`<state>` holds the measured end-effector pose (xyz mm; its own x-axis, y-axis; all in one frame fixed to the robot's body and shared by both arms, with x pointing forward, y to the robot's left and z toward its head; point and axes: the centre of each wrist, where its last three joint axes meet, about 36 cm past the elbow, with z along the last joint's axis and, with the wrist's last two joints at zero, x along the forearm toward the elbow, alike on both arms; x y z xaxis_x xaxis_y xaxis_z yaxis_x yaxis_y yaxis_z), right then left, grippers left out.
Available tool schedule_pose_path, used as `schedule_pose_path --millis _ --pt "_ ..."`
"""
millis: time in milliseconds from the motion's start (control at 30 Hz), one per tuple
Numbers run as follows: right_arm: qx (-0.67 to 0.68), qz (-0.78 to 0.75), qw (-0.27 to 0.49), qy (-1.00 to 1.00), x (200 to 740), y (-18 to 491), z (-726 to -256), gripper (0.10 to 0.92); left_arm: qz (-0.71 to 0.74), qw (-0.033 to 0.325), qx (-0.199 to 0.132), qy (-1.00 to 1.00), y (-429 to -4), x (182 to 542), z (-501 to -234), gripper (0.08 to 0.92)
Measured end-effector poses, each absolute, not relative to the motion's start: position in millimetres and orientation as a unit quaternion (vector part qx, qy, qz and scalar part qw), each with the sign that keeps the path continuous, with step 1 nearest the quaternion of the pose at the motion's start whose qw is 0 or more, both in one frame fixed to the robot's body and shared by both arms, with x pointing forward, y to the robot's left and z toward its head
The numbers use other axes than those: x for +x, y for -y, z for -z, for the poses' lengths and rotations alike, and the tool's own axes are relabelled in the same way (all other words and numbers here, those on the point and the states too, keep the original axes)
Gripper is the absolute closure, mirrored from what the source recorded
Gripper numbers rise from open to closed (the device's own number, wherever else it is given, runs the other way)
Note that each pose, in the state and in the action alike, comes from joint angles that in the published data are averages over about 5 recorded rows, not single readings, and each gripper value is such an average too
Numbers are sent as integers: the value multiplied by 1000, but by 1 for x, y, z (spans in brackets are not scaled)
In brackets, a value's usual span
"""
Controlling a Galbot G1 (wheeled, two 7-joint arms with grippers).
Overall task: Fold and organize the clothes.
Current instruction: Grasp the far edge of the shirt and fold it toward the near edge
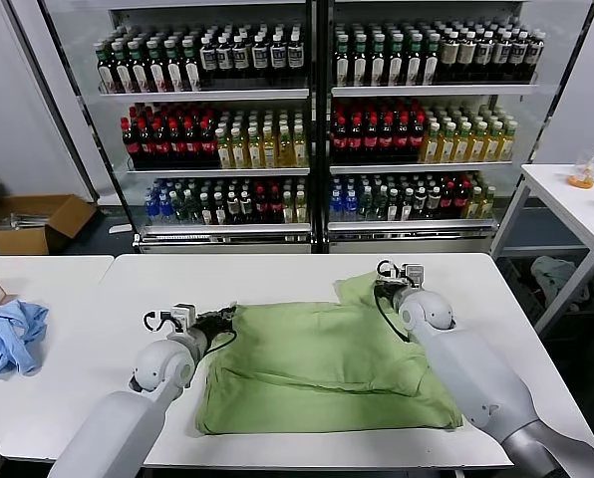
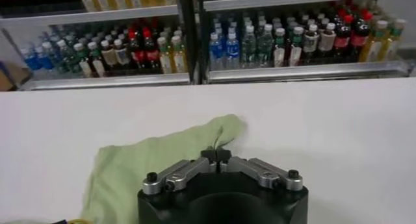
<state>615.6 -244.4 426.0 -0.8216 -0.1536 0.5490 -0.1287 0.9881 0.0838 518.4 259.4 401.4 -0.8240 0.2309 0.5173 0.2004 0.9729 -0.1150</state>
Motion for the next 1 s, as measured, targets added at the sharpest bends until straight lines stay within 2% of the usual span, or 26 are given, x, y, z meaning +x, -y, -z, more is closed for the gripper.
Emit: schedule_pose_path --millis 567,1000 --pt "94 37 212 972 538 285 -470 917 -63 239 -134 960 -276 477 -435 880" --pt "91 39 206 974 452 316 -483 917 -73 232 -153 958 -287 431 -454 887"
